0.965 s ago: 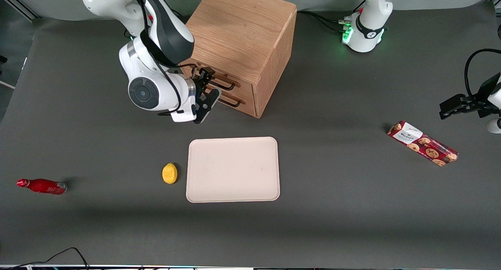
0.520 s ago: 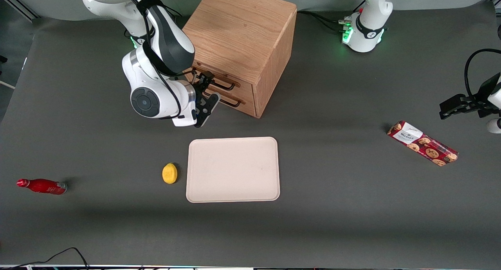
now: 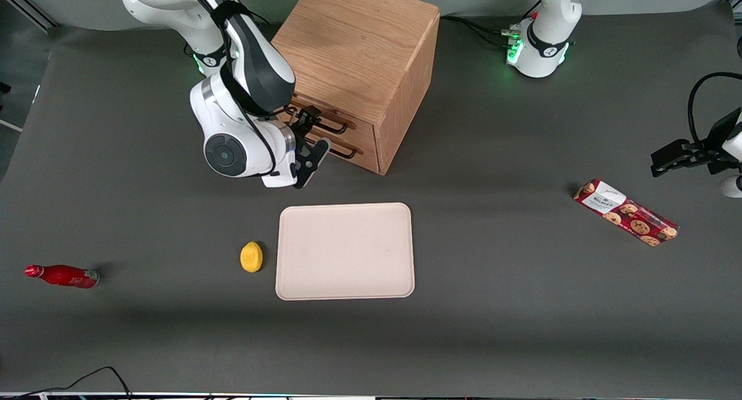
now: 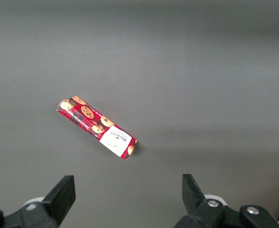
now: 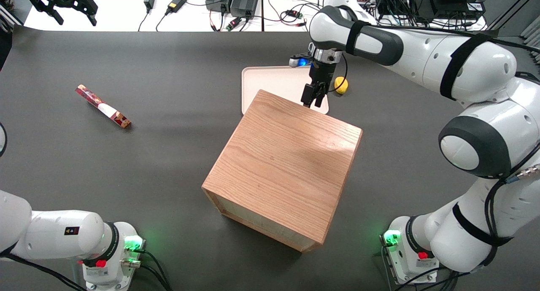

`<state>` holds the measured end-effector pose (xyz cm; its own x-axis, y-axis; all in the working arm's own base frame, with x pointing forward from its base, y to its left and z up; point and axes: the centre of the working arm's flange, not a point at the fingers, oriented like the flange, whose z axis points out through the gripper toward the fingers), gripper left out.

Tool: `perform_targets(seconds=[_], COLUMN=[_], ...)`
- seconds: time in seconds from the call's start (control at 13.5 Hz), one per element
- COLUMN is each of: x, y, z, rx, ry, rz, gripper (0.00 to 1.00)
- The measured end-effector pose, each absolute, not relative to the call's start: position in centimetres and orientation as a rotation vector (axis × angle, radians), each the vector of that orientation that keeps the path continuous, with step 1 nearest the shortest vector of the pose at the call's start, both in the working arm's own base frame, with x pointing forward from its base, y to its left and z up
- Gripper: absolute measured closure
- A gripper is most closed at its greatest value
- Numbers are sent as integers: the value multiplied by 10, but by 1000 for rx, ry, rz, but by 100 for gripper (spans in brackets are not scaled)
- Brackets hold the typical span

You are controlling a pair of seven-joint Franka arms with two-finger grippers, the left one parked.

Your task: Open upper drawer

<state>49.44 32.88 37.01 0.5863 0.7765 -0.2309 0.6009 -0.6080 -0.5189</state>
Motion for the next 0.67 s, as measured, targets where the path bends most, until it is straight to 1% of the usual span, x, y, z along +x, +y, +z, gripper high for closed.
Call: perform_targets(seconds=[0.67], x=[493], y=[342], z=[371], rx=[-2454], ry=[-1189], rz=[562], gripper=[0])
